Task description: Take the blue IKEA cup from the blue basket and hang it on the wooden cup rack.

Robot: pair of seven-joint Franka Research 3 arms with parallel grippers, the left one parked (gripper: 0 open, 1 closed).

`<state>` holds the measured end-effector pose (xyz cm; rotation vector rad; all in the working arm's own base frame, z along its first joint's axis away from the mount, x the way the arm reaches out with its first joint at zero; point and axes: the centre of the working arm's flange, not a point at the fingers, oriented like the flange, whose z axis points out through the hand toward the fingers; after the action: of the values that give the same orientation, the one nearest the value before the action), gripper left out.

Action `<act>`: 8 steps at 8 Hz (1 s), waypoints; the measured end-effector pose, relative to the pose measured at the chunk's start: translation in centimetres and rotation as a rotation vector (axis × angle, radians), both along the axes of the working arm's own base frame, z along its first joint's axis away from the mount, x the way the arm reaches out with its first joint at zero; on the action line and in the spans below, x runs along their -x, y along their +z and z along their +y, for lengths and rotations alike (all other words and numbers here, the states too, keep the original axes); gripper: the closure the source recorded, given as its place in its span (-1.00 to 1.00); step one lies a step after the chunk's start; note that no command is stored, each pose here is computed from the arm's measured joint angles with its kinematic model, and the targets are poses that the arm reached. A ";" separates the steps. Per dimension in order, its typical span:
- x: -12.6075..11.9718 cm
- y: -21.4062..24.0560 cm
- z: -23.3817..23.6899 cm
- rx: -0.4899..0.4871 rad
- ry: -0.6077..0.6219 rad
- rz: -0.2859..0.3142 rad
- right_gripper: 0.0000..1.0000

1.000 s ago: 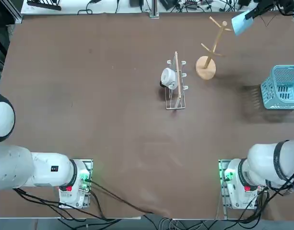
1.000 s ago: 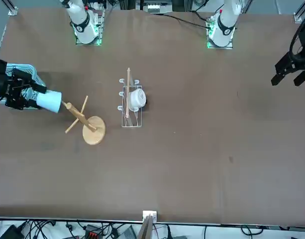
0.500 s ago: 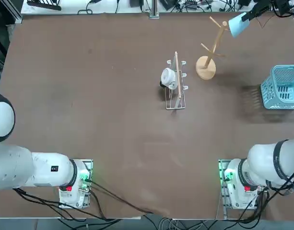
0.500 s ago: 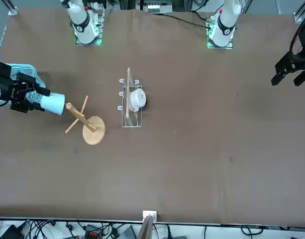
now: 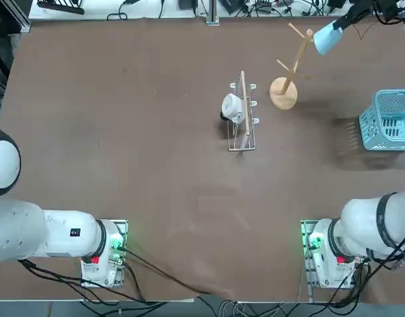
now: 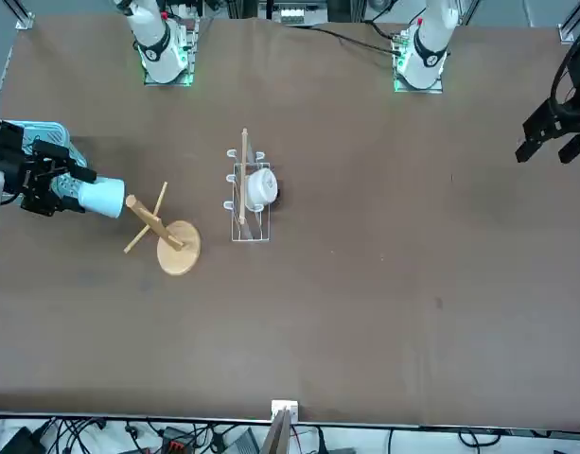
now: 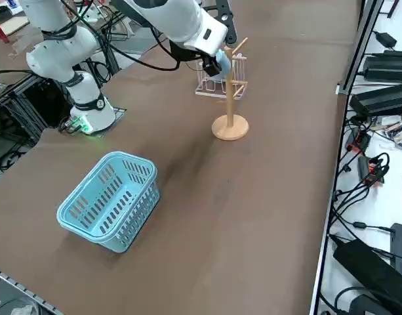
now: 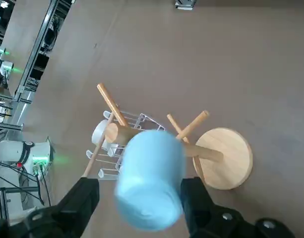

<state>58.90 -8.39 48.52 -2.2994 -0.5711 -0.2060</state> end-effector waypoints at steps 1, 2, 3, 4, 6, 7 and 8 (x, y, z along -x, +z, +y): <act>0.0 0.2 0.0 0.001 0.000 -0.004 -1.00; -0.1 0.5 -0.1 0.003 -0.002 -0.011 -1.00; -0.1 1.0 -0.2 0.006 -0.002 -0.020 -1.00; -0.2 1.9 -0.3 0.012 -0.004 -0.036 -1.00; 0.0 5.0 -0.8 0.095 -0.037 -0.036 -1.00; 0.8 7.0 -1.0 0.167 -0.057 -0.021 -1.00; 1.8 9.0 -0.8 0.246 -0.082 -0.002 -1.00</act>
<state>57.07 -9.24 57.56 -2.5642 -0.5278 -0.1860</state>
